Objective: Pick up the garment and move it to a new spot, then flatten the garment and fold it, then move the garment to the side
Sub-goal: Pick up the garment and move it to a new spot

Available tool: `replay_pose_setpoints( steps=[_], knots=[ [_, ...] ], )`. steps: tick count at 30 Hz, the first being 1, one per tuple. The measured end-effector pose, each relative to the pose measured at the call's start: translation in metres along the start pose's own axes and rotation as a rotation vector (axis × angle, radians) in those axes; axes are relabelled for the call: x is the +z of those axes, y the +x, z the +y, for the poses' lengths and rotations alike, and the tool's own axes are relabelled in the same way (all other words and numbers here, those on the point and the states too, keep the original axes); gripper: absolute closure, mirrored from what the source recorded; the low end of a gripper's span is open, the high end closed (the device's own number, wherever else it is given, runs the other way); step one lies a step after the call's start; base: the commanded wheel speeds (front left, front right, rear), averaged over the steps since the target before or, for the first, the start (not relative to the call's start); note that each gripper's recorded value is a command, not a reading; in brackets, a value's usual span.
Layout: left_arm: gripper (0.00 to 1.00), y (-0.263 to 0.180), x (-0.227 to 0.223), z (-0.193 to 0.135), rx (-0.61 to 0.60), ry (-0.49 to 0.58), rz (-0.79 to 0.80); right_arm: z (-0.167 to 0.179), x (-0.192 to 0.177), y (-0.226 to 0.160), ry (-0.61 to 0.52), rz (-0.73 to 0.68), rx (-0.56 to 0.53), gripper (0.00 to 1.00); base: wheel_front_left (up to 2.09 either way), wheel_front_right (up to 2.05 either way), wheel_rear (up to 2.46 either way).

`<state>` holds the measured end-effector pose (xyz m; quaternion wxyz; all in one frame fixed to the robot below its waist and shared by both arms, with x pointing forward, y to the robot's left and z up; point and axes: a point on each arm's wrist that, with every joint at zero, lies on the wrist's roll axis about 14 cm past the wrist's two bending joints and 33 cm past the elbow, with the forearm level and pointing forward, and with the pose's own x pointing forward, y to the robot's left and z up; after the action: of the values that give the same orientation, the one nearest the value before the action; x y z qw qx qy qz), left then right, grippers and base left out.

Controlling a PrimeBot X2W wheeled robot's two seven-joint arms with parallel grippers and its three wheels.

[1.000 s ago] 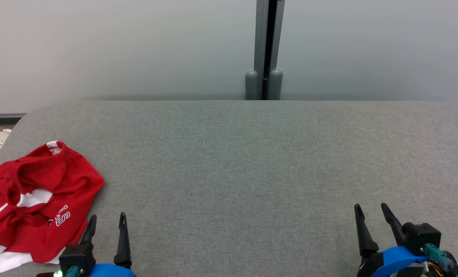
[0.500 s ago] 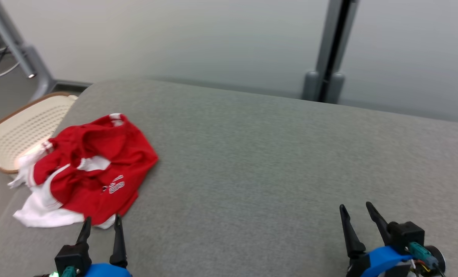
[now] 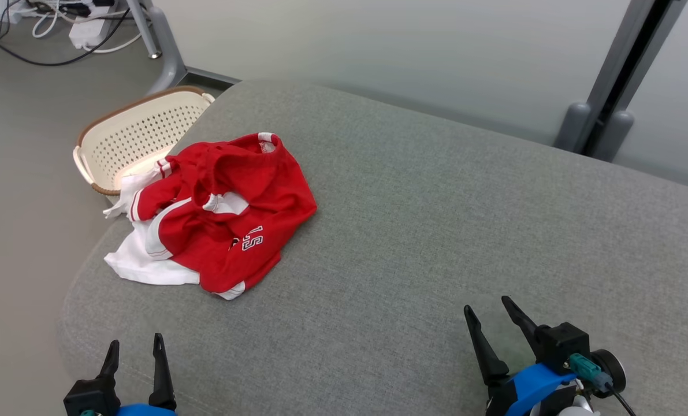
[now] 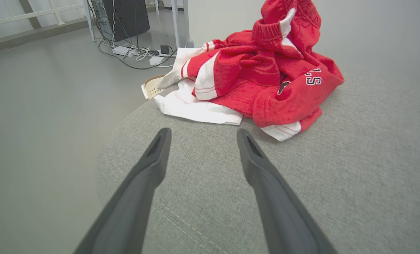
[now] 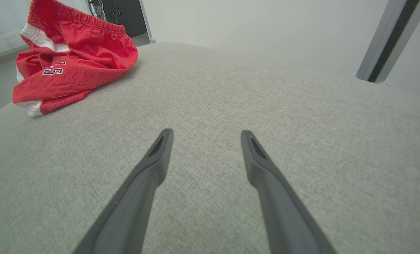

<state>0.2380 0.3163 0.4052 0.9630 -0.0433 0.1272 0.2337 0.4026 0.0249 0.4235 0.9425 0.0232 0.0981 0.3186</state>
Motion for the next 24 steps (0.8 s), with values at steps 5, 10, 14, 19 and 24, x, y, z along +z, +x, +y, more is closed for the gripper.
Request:
replay_pose_setpoints(
  steps=[5,10,14,19,24],
  knots=[
    [0.00,0.018,0.009,0.000,-0.008,-0.009,-0.007,-0.001,-0.010,0.004,0.004,0.024,0.009,0.00,0.00,0.00,0.00],
    [0.00,0.061,0.055,-0.002,-0.046,0.028,-0.100,-0.020,-0.028,0.005,0.016,0.065,-0.023,0.00,0.00,0.00,0.00],
    [0.00,0.093,0.080,-0.026,-0.149,0.038,-0.132,-0.033,-0.042,0.005,0.032,0.095,-0.047,0.00,0.00,0.00,0.00],
    [0.00,0.127,0.101,-0.045,-0.249,0.081,-0.132,-0.042,-0.049,0.011,0.052,0.098,-0.064,0.00,0.00,0.00,0.00],
    [0.00,0.146,0.091,-0.066,-0.332,0.089,-0.061,-0.047,-0.052,0.015,0.060,0.096,-0.070,0.00,0.00,0.00,0.00]
  ],
)
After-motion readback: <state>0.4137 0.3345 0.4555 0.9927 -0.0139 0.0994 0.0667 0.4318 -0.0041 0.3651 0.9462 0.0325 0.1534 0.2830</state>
